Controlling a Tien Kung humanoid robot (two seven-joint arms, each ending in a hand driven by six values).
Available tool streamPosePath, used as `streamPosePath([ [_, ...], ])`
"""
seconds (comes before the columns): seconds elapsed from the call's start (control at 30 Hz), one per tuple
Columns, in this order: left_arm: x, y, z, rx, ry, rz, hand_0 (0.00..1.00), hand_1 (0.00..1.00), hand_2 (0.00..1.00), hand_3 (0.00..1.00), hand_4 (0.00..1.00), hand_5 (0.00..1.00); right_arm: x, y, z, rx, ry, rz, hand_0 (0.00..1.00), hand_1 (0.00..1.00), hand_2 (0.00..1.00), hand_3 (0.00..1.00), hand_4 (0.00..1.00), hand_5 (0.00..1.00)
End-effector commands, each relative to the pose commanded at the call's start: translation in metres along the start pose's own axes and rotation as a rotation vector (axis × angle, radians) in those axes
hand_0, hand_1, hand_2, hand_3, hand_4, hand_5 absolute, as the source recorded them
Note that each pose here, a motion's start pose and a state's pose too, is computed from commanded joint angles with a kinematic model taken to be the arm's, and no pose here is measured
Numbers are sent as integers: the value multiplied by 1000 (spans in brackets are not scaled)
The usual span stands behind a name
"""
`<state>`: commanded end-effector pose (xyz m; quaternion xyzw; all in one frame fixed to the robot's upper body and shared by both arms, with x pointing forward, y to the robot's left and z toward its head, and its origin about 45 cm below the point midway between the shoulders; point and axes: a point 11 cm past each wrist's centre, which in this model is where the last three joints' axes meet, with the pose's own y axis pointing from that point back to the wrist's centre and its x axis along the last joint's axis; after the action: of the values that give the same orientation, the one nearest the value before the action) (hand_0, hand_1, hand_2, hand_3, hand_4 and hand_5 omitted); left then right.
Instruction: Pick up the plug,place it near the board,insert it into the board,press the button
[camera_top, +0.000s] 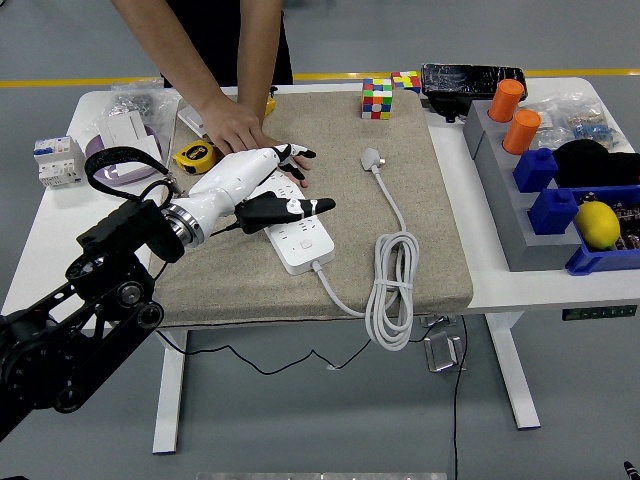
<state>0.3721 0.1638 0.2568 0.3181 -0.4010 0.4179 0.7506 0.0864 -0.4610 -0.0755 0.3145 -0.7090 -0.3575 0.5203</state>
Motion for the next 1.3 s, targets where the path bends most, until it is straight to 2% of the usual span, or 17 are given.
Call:
streamPosePath([
  [0.03, 0, 2, 0, 2, -4, -7, 237, 198, 267, 777, 732, 356, 0, 0, 0, 1, -1, 0, 954, 844, 781, 795, 998, 998],
  [0.2, -6, 7, -7, 38, -8, -82, 237, 198, 267, 777, 732, 356, 1, 0, 1, -2, -1, 2, 954, 844, 781, 795, 998, 998],
  [0.23, -8, 8, -10, 49, -1, -102, 146, 74, 177, 750, 531, 189, 1, 0, 1, -2, -1, 2, 953, 844, 781, 794, 998, 998],
  [0.4, -18, 9, -19, 88, 1, -181, 146, 74, 177, 750, 531, 189, 1, 0, 1, -2, 2, 2, 953, 844, 781, 794, 998, 998],
  [0.43, -21, 9, -21, 96, -5, -199, 106, 40, 160, 778, 491, 108, 1, 0, 1, -1, 2, 1, 952, 844, 782, 795, 998, 998],
  [0.57, -31, 8, -26, 120, -15, -258, 106, 40, 160, 778, 491, 108, 1, 0, 1, 0, 5, 2, 952, 844, 782, 795, 998, 998],
  [0.6, -37, 7, -28, 128, -20, -276, 100, 38, 159, 852, 499, 70, 2, 0, 1, -1, 7, 4, 952, 844, 781, 795, 998, 998],
  [0.83, -48, 0, -34, 151, -45, -302, 100, 38, 159, 852, 499, 70, 2, 0, 2, -1, 12, 5, 952, 844, 781, 795, 998, 998],
  [0.87, -50, -1, -34, 152, -50, -304, 101, 35, 164, 909, 502, 61, 2, -1, 2, -1, 13, 5, 952, 845, 782, 795, 998, 998],
  [0.93, -55, -5, -35, 157, -57, -308, 101, 35, 164, 909, 502, 61, 3, -1, 2, -3, 15, 6, 952, 845, 782, 795, 998, 998],
  [1.03, -59, -9, -35, 154, -58, -305, 101, 35, 164, 909, 502, 61, 3, -1, 2, -2, 17, 6, 952, 845, 782, 795, 998, 998],
  [1.07, -60, -10, -34, 153, -63, -306, 101, 35, 166, 944, 513, 42, 3, -1, 2, -1, 17, 7, 952, 844, 782, 795, 998, 998],
  [1.3, -68, -15, -31, 133, -88, -323, 99, 36, 167, 937, 512, 41, 4, -1, 1, -1, 17, 8, 952, 844, 781, 795, 998, 998],
])
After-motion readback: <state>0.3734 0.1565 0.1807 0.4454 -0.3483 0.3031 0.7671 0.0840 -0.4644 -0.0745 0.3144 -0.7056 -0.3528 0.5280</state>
